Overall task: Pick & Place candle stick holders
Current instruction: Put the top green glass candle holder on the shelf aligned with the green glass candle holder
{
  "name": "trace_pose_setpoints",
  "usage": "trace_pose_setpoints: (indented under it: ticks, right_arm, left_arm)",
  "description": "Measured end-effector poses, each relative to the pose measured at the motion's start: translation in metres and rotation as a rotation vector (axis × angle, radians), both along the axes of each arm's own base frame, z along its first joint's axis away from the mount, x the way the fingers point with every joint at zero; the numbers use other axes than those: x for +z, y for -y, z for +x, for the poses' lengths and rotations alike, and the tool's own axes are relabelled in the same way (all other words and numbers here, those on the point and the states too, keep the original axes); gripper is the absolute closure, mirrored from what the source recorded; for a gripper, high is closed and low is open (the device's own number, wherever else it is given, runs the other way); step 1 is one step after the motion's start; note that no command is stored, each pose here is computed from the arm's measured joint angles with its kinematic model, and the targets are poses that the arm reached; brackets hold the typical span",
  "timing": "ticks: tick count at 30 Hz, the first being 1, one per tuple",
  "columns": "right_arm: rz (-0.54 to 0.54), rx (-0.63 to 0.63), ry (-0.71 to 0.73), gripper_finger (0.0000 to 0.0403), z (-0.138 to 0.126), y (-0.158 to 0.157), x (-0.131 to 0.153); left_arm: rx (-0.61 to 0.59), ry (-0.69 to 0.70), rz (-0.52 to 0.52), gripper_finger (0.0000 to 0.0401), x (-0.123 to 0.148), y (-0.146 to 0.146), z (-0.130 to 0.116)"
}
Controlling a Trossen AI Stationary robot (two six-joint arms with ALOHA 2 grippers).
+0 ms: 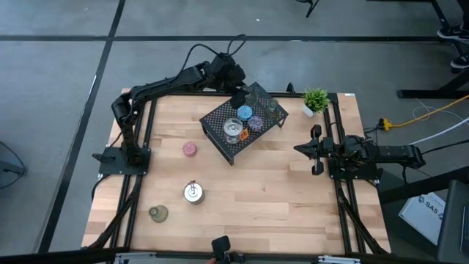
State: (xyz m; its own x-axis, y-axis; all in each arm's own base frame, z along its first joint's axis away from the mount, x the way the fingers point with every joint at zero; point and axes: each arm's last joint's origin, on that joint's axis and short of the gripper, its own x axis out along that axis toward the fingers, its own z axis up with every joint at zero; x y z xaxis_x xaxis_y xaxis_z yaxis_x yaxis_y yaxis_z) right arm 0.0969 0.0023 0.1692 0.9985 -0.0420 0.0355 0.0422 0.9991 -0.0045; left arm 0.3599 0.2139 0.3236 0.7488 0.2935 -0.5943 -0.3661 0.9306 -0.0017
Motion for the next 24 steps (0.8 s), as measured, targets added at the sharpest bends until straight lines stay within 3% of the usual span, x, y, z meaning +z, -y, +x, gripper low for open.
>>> trace_pose_setpoints:
  ticks: [7,14,24]
  right_arm:
    - [0.0,0.0,0.0,0.0402,0.0,0.0,0.0]
    - [0.0,0.0,0.0,0.0402,0.0,0.0,0.0]
    - [0.0,0.0,0.0,0.0402,0.0,0.0,0.0]
  left_arm:
    - [0.017,-0.028,0.058,0.0221,0.0,-0.001,0.0]
    - [0.027,-0.021,0.068,0.0221,0.015,-0.003,-0.003]
    - [0.039,-0.092,0.039,0.0221,0.006,-0.003,-0.005]
